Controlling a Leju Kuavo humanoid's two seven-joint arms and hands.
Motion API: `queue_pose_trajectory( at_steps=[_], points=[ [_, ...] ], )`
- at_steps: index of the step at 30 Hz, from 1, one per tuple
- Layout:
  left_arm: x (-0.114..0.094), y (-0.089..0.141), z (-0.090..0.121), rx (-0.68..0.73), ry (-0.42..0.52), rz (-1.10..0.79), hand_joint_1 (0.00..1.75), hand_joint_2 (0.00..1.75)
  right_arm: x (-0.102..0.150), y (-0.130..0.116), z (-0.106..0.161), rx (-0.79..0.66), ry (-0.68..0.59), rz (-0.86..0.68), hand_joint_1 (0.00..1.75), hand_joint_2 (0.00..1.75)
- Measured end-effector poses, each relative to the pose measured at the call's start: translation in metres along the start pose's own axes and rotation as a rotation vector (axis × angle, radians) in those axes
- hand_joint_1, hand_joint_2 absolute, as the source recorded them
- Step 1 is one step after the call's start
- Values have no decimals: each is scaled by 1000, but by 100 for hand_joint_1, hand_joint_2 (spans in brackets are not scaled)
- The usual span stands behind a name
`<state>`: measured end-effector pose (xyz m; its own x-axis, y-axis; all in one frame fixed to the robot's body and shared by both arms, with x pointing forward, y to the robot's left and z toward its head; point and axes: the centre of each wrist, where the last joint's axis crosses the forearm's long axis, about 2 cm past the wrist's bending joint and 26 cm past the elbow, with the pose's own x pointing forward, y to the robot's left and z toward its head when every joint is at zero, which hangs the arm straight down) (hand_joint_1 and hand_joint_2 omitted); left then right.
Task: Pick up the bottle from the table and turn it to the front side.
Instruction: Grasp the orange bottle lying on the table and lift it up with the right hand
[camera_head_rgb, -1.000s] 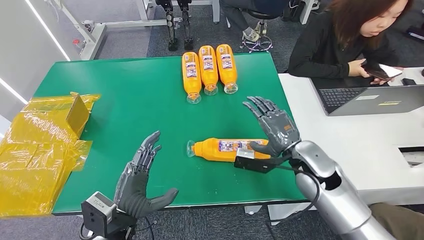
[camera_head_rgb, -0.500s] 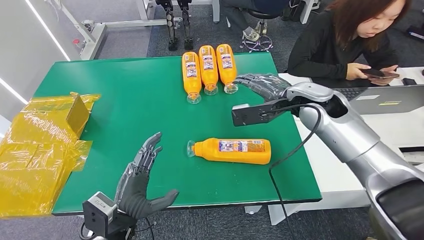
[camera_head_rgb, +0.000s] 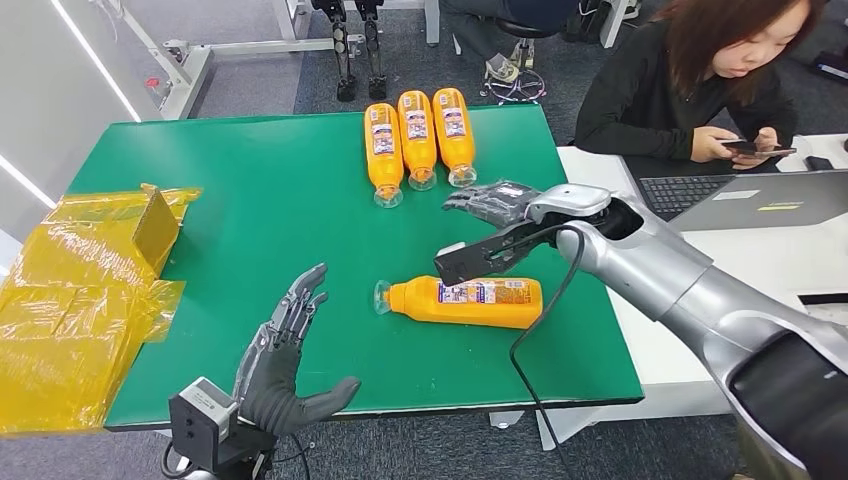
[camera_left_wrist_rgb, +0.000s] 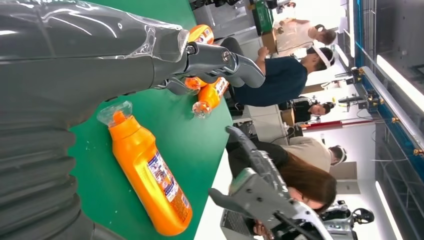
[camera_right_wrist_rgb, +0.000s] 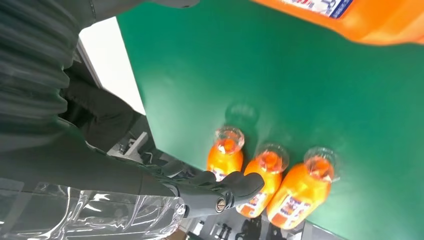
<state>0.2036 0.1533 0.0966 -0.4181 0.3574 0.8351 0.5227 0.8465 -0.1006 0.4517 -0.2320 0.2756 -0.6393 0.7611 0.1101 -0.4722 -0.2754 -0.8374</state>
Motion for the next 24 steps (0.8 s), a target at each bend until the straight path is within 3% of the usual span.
queue_pose_trajectory(
  at_steps=[8, 17, 24],
  points=[
    [0, 2, -3, 13, -6, -2, 0, 175, 4, 64, -28, 15, 23, -9, 0, 175],
    [0, 2, -3, 18, -1, 0, 0, 175, 1, 103, -37, 60, 61, -32, 0, 175],
    [1, 2, -4, 13, 9, -5, 0, 175, -1, 148, -40, 73, 93, -51, 0, 175]
  ],
)
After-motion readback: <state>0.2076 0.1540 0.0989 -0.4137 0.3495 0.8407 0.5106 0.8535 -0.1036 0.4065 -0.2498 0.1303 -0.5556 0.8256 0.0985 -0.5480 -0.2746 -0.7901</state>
